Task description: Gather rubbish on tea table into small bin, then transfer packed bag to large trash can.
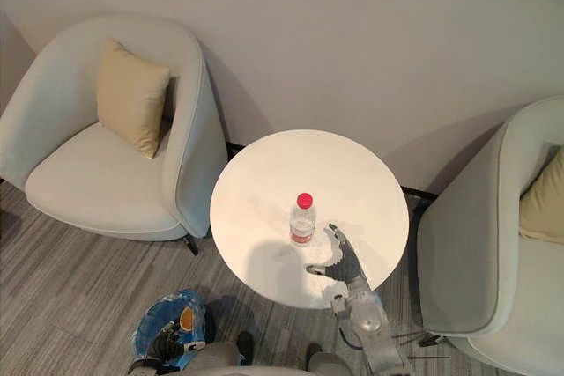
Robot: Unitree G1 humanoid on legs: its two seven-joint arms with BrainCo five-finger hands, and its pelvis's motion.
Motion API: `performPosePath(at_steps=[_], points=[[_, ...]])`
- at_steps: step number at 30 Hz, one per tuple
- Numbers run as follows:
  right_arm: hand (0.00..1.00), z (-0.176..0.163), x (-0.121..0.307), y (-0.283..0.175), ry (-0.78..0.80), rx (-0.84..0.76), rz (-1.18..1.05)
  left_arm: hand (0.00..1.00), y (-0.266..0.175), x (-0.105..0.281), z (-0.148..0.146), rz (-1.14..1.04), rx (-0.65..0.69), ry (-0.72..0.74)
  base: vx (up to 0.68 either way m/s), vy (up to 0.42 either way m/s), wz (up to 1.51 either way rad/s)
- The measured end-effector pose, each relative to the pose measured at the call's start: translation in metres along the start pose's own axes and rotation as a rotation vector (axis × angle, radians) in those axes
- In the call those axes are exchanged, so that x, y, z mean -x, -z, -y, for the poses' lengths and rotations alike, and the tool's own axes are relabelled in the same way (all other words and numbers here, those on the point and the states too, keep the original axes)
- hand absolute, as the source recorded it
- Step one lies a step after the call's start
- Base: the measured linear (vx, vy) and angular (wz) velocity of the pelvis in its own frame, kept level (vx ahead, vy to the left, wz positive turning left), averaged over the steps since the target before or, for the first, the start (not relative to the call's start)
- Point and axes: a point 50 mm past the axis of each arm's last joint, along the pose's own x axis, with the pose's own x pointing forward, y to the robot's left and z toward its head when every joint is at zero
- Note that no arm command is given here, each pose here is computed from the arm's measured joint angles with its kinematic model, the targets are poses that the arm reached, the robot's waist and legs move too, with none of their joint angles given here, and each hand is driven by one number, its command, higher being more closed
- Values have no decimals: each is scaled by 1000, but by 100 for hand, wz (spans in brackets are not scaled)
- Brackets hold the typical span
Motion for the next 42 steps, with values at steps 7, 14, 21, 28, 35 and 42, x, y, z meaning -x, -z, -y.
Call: performPosePath(at_steps=[7,14,21,28,35,42], points=[[0,-2,-24,-16,62,-82,25,0,0,0,2,4,8,2,2,-3,8],[0,-9,-53,-30,18,-84,14,0,-5,-1,9,23,24,19,8,1,12],[100,-11,-80,-65,75,-220,61,0,-14,-1,12,66,44,24,7,-10,9],[100,0,-87,-78,123,-326,85,0,-15,-1,11,74,83,14,-3,-1,1],[100,5,-71,-108,108,-384,259,0,-14,-2,7,69,103,-3,-21,4,-20],[100,-1,-44,-131,23,-395,436,0,-23,-3,4,103,116,-11,-97,14,4]])
